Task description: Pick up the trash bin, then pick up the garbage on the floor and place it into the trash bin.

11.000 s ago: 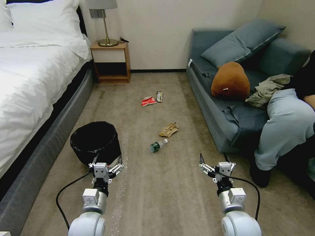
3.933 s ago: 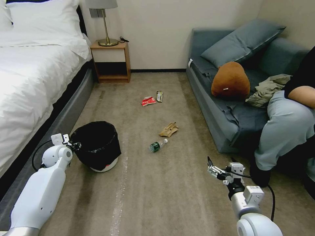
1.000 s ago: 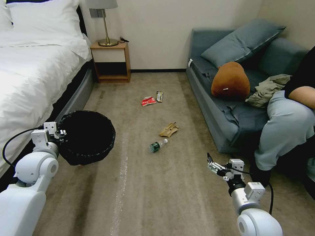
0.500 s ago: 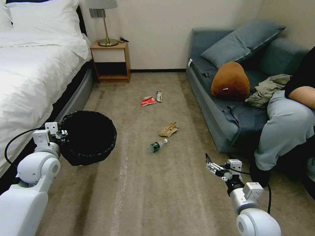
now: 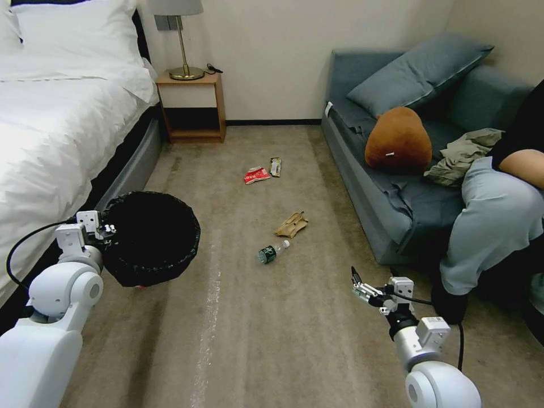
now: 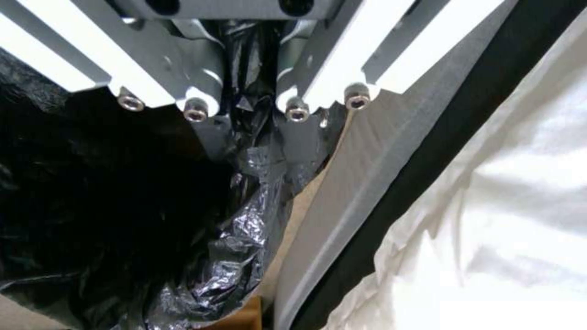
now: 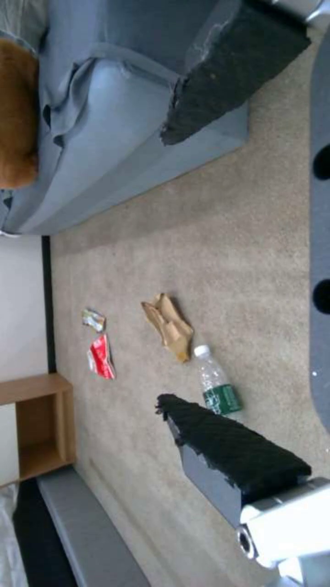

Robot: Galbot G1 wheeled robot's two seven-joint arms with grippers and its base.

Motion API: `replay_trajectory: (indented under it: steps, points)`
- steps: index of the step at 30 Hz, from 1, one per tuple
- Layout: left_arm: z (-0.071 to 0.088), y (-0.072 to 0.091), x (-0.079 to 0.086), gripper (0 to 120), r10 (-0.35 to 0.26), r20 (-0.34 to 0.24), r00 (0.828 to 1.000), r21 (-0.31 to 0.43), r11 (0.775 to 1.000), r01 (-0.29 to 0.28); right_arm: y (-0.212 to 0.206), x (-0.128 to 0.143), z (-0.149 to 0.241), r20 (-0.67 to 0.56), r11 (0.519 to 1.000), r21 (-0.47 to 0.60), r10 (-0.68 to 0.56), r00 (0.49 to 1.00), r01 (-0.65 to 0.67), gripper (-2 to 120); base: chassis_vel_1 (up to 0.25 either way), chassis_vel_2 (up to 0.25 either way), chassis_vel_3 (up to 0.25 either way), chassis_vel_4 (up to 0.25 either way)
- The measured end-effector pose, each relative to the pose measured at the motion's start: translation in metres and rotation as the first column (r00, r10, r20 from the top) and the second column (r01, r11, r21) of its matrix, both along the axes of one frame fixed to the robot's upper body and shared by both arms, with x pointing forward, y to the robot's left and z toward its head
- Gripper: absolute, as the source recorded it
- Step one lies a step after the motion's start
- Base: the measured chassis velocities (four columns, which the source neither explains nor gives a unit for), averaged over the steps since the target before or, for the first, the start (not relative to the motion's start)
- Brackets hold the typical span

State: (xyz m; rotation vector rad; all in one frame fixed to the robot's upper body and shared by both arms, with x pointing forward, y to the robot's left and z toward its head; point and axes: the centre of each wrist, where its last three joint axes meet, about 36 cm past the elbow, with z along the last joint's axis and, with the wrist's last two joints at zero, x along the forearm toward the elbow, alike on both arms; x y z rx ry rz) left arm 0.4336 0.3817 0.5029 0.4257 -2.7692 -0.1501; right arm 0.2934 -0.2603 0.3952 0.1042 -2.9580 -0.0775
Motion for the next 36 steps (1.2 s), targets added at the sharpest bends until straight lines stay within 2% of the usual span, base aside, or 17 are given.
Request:
replay_trajectory:
  steps: [36]
  points:
    - [-0.0053, 0.0030, -0.0032, 5, -0.001, -0.004, 1.000, 0.001, 1.000, 0.001, 0.0030, -0.0035, 0.0000, 0.000, 1.000, -0.004, 0.008, 1.000, -0.008, 100, -0.073, 0.069, 0.069, -0.075]
